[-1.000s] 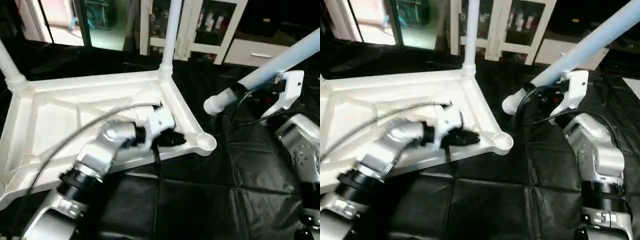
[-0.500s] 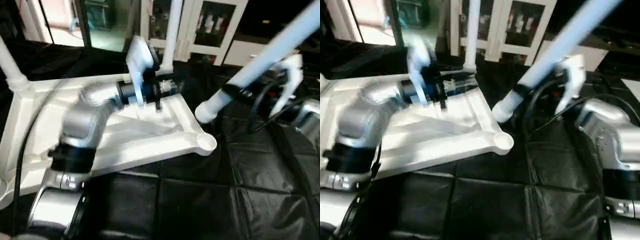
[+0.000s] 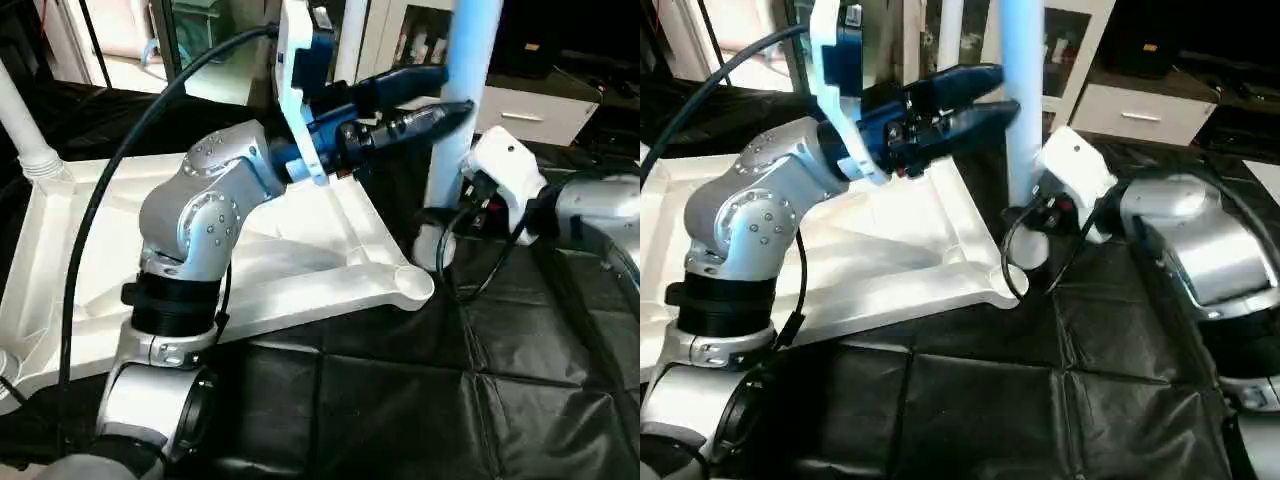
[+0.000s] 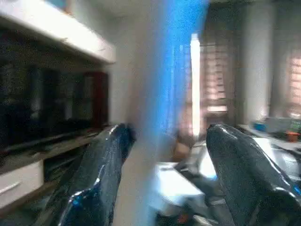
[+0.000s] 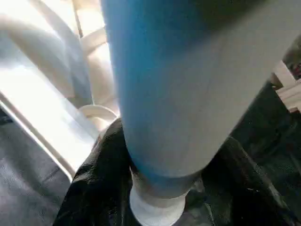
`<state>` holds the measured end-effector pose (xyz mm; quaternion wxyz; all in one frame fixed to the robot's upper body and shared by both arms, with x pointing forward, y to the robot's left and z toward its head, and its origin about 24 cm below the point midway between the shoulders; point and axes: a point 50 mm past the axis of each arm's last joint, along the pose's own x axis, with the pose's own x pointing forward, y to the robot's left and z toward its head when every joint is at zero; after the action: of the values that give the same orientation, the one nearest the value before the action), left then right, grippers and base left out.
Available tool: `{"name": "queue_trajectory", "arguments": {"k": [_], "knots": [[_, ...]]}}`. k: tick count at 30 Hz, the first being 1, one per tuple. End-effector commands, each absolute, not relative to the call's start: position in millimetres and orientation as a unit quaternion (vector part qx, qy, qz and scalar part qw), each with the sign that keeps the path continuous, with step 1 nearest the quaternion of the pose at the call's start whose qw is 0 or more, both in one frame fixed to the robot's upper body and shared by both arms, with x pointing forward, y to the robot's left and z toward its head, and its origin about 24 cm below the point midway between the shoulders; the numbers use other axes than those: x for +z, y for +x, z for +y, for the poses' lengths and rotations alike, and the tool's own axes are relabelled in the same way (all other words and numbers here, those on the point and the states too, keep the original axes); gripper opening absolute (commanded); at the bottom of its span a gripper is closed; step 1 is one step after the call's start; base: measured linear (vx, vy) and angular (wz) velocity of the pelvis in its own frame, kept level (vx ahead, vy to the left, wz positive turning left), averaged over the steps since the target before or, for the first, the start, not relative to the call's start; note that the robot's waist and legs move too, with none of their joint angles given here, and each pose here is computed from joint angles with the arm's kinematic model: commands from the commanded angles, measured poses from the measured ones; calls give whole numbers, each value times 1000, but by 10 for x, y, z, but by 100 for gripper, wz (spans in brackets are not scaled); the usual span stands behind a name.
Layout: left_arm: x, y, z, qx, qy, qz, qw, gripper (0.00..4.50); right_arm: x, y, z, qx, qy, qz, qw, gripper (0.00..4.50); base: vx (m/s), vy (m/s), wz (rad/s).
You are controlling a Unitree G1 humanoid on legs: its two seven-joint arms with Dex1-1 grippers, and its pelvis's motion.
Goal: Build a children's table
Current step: Pick table leg
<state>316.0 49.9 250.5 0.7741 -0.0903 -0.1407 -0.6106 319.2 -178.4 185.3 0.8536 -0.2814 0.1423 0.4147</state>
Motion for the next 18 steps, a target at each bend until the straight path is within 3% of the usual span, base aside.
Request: {"name": "queue_trajectory", "arguments": {"k": [1, 2, 5, 10, 14, 15, 18], "knots": [[2557, 3217, 454, -585, -91, -132, 795, 349, 1955, 3199, -1712, 419, -309, 123, 845, 172, 0, 0, 0], [2554, 3225, 462, -581, -92, -130, 798, 376, 1960, 3203, -1714, 416, -310, 122, 846, 172, 0, 0, 0], [2535, 3255, 528, -562, -102, -125, 811, 388, 1992, 3219, -1729, 405, -314, 117, 851, 172, 0, 0, 0], [2610, 3187, 508, -577, -127, -153, 792, 424, 1950, 3176, -1698, 421, -326, 130, 836, 172, 0, 0, 0], [2637, 3179, 493, -583, -147, -152, 785, 425, 1937, 3176, -1674, 423, -327, 130, 835, 172, 0, 0, 0], [2640, 3181, 490, -582, -152, -151, 784, 400, 1935, 3179, -1668, 422, -326, 129, 836, 172, 0, 0, 0], [2627, 3162, 475, -591, -148, -142, 780, 388, 1929, 3190, -1653, 421, -324, 126, 838, 172, 0, 0, 0]]}}
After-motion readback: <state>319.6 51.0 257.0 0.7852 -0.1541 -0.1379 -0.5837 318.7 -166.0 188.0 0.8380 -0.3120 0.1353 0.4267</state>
